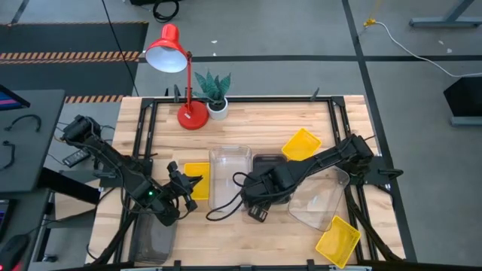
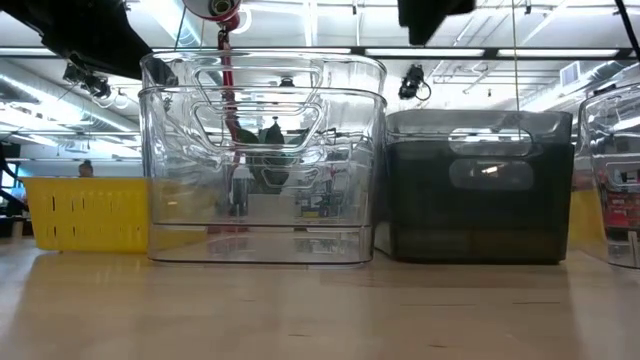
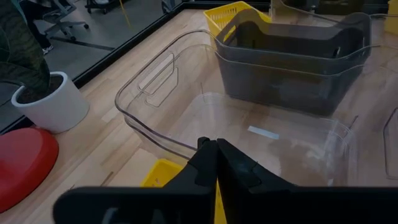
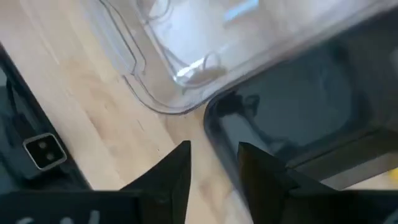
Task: Stack baskets by color
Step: Stack the top right yellow bin on the middle left yellow bin
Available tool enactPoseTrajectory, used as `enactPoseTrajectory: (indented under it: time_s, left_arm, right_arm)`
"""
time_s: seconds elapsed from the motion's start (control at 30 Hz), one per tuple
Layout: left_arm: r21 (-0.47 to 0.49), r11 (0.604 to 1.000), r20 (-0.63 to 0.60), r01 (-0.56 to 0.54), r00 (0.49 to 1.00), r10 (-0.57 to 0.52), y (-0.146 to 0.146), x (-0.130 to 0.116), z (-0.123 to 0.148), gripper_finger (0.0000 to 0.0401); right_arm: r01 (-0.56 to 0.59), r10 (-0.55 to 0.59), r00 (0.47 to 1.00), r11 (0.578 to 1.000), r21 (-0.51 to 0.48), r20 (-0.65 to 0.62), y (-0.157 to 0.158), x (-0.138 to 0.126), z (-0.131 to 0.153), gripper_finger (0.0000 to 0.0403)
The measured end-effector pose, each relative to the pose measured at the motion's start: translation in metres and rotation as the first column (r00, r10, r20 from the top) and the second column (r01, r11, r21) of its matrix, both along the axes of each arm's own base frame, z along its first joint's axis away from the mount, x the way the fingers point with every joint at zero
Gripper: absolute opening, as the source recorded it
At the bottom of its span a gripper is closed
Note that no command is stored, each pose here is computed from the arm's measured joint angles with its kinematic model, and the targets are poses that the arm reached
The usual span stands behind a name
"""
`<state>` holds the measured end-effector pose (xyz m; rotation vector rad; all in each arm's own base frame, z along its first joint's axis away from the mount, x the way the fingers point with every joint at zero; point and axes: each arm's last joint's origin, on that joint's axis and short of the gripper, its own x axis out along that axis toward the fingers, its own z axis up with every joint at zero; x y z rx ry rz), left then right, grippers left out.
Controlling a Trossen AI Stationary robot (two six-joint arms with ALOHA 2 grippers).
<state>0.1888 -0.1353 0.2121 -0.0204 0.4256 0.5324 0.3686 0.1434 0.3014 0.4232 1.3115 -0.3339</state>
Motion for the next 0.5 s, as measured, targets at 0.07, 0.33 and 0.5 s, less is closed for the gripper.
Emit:
enactPoseTrajectory:
  time_s: [0.07, 0.33, 0.5]
  left_arm:
    - [0.000, 1.000, 0.000, 0.000, 1.000, 0.000, 0.000, 0.000, 0.000, 0.0020]
    - [-0.002, 1.000, -0.001, 0.002, 1.000, -0.002, 0.000, 0.000, 0.000, 0.0014]
    - [-0.003, 1.000, -0.002, 0.002, 1.000, -0.002, 0.000, 0.000, 0.000, 0.0011]
  right_arm:
    - [-0.067, 0.069, 0.997, 0.994, -0.090, 0.018, 0.000, -0.005, 0.005, 0.0140]
    - [-0.189, 0.156, 0.979, 0.936, -0.296, -0.132, -0.007, -0.044, -0.007, 0.0119]
    - [-0.125, 0.086, 0.986, 0.947, -0.296, -0.140, -0.030, -0.088, -0.009, 0.0115]
